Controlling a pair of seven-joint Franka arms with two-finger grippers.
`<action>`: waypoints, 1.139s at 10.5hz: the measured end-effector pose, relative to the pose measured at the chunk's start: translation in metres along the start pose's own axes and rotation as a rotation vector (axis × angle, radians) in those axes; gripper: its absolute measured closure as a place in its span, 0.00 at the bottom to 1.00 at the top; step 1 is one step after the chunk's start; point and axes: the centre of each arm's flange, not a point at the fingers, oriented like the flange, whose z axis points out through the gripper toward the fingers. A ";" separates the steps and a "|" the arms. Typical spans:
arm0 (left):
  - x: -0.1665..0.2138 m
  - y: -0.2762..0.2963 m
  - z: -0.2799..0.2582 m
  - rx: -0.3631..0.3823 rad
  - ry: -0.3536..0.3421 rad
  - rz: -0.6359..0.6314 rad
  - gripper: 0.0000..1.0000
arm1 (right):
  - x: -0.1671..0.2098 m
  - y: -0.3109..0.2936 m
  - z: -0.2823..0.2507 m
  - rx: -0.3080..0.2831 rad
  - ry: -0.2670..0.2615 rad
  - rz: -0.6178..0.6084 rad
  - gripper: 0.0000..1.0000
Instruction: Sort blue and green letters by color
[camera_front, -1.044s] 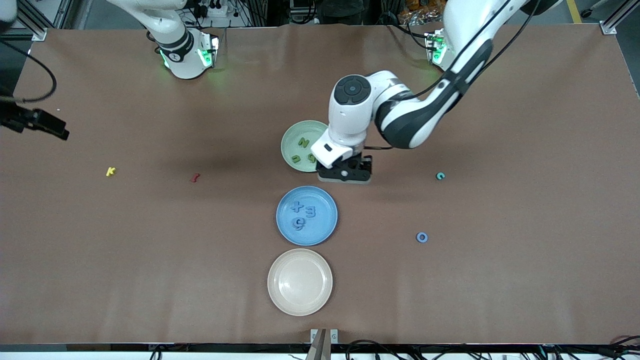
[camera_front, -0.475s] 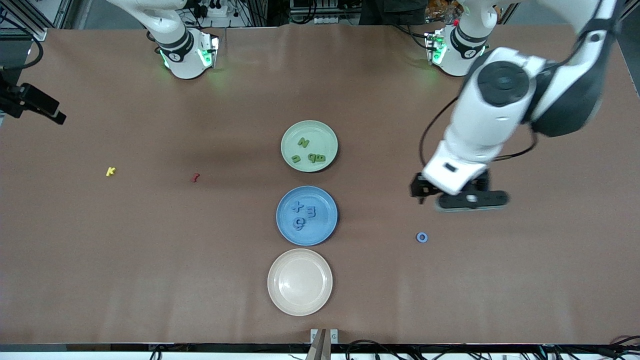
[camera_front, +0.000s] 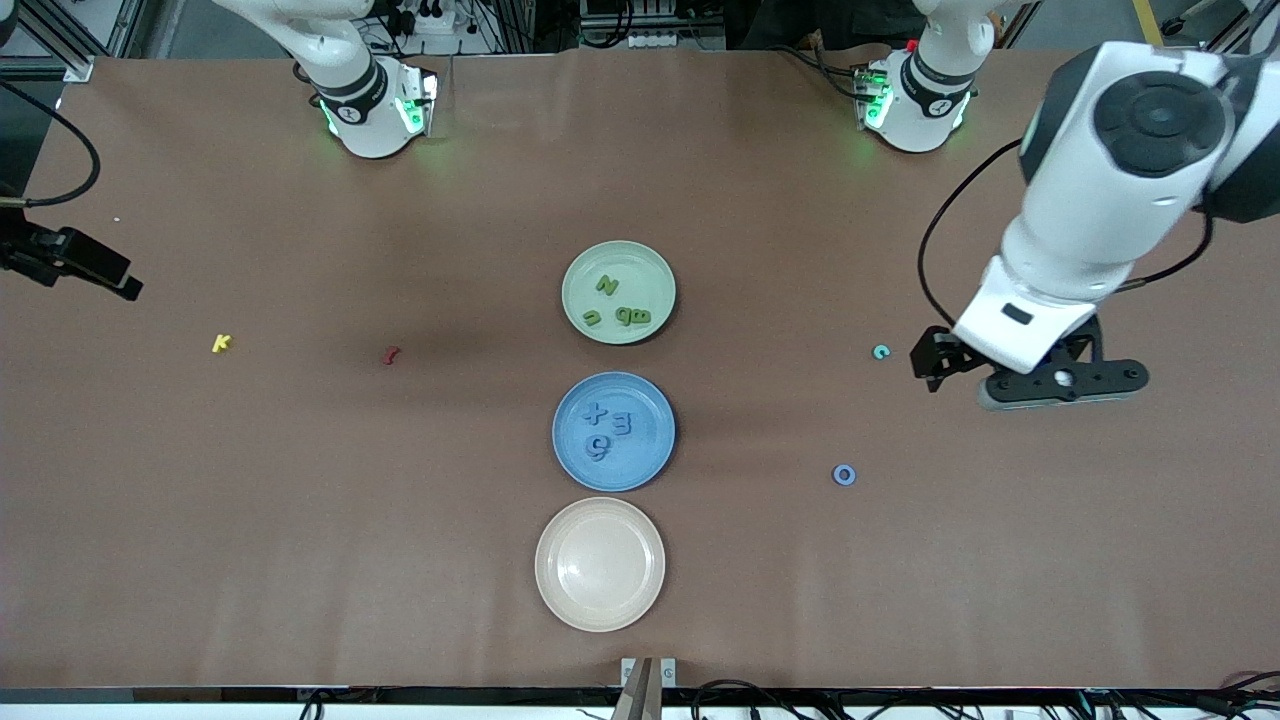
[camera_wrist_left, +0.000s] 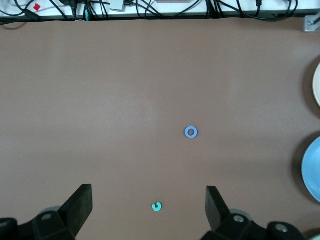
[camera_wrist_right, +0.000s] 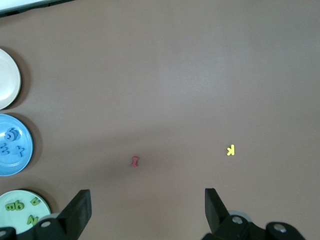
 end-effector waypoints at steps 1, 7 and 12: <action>0.003 -0.018 -0.005 -0.033 -0.013 0.032 0.00 | 0.000 0.006 -0.004 0.000 0.005 0.011 0.00; -0.011 -0.126 -0.044 -0.112 -0.083 0.013 0.00 | -0.001 0.012 -0.010 0.000 0.012 0.021 0.00; -0.031 -0.165 -0.049 -0.131 -0.091 0.016 0.00 | -0.002 0.006 -0.012 -0.017 0.018 -0.022 0.00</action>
